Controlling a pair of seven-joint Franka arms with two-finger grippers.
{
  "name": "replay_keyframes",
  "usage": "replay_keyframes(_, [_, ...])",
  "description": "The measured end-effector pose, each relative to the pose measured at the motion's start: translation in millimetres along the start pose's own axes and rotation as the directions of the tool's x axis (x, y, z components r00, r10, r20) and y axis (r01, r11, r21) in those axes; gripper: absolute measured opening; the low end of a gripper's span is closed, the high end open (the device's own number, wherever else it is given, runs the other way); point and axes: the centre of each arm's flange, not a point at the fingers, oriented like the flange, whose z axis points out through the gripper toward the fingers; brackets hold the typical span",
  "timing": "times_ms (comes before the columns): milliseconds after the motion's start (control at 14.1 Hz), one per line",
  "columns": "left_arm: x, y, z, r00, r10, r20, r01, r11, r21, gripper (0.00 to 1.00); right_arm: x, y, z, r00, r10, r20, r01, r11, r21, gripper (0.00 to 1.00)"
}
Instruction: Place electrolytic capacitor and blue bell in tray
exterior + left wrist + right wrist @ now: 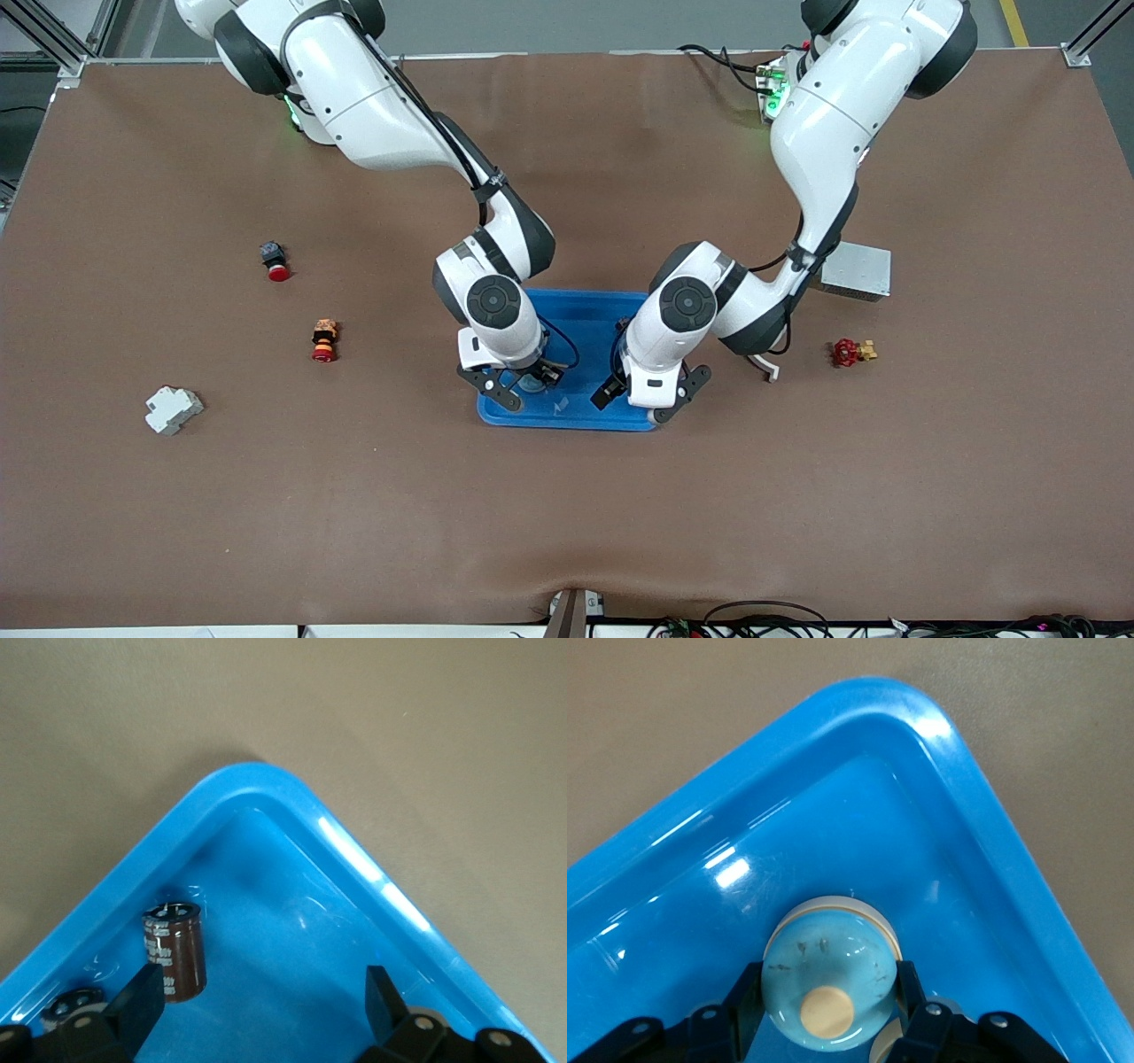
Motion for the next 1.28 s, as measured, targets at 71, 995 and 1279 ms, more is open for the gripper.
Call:
replay_keyframes(71, [2, 1, -9, 1.000, -0.001, -0.004, 0.001, 1.000, 0.009, 1.00, 1, 0, 0, 1.000, -0.001, -0.003, 0.001, 1.000, -0.001, 0.64])
replay_keyframes(995, [150, -116, -219, 0.892, 0.348, 0.289, -0.418, 0.878, 0.234, 1.00, 7, 2, 0, 0.999, -0.016, -0.032, 0.015, 1.000, -0.012, 0.64])
replay_keyframes(1279, [223, -207, -274, 0.771, 0.486, 0.411, -0.590, 0.788, 0.177, 1.00, 7, 2, 0, 0.999, -0.014, -0.034, 0.014, 1.000, -0.009, 0.68])
